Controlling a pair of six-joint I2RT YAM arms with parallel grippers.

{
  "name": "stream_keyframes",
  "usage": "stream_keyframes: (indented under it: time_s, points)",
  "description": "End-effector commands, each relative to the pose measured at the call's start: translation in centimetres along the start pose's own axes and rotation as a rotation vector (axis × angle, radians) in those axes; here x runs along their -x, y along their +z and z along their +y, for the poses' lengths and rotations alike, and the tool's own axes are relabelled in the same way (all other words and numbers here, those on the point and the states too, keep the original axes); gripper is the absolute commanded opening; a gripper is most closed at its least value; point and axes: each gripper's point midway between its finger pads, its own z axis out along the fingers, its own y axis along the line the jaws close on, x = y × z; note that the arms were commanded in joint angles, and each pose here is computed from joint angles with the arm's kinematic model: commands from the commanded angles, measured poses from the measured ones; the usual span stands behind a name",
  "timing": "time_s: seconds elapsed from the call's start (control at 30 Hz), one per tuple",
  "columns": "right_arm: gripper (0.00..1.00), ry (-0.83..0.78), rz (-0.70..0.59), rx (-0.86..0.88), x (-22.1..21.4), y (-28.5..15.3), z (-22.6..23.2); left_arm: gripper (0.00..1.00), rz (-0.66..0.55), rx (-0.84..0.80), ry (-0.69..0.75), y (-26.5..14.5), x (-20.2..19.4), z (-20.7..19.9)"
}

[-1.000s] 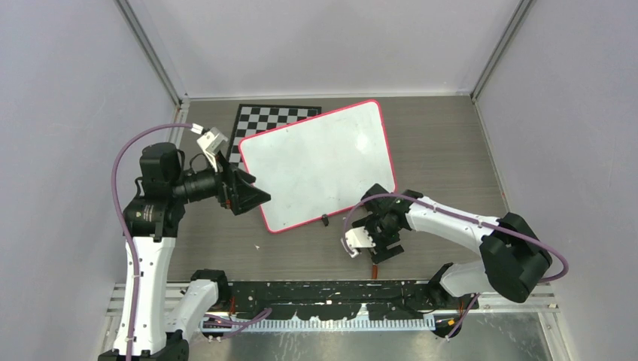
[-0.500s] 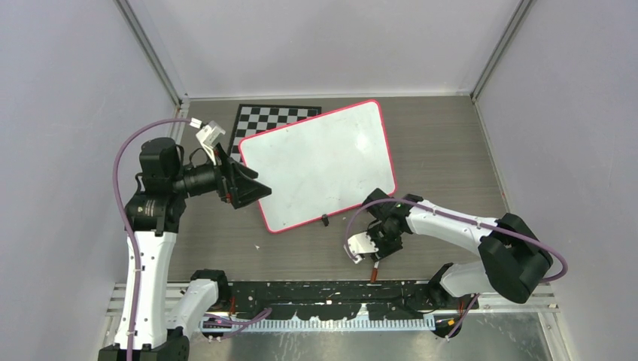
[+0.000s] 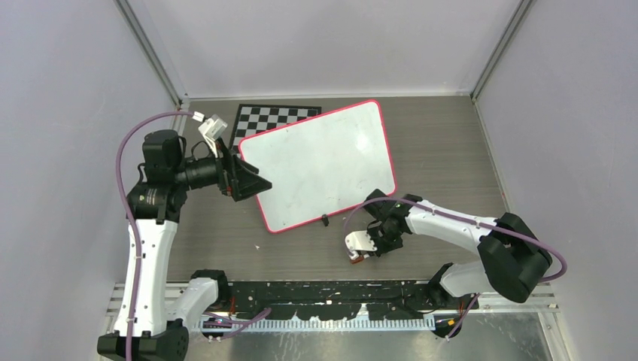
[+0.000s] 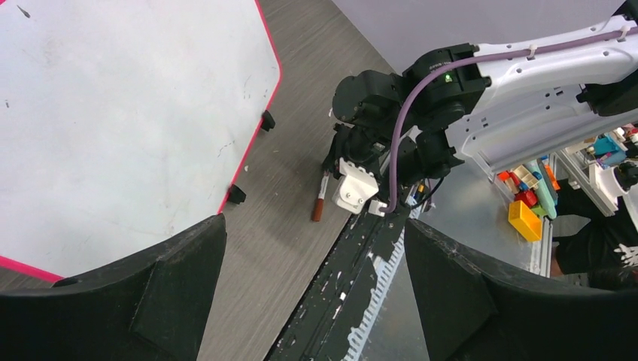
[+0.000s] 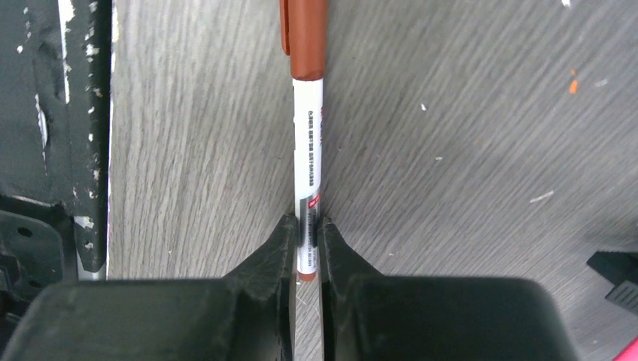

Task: Write a sentence on the whiteboard
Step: Open the whiteboard marker at the center of the board.

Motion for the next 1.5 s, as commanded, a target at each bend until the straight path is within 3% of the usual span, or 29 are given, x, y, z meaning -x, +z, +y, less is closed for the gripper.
stream_keyframes:
  time_s: [0.0,0.1,0.5,0.67,0.97,1.2,1.47]
  points:
    - [0.08,0.133,0.062,-0.012,-1.4,0.7,0.7,0.89,0.005,-0.005,0.032,-0.3,1.0,-0.4]
    - [0.01,0.216,0.026,-0.054,-0.5,-0.5,0.3,0.88,0.023,0.010,0.020,-0.2,0.8,0.1]
    - [0.00,0.535,-0.342,-0.186,8.5,-11.5,-2.3,0.84,0.155,-0.018,-0.030,2.3,-1.5,1.1]
    - [0.00,0.614,-0.428,-0.218,10.6,-15.1,-3.4,0.81,0.234,-0.085,-0.113,4.6,-3.4,1.3]
    - [0.00,0.605,-0.488,-0.250,12.9,-19.1,-4.0,0.79,0.378,-0.252,-0.148,7.6,-6.6,-1.5]
    - [0.00,0.524,-0.401,-0.269,14.3,-19.1,-4.1,0.76,0.428,-0.303,-0.145,9.0,-6.6,-2.6]
    - [0.00,0.480,-0.376,-0.286,15.0,-18.7,-5.2,0.66,0.523,-0.375,-0.182,9.5,-9.7,-3.8]
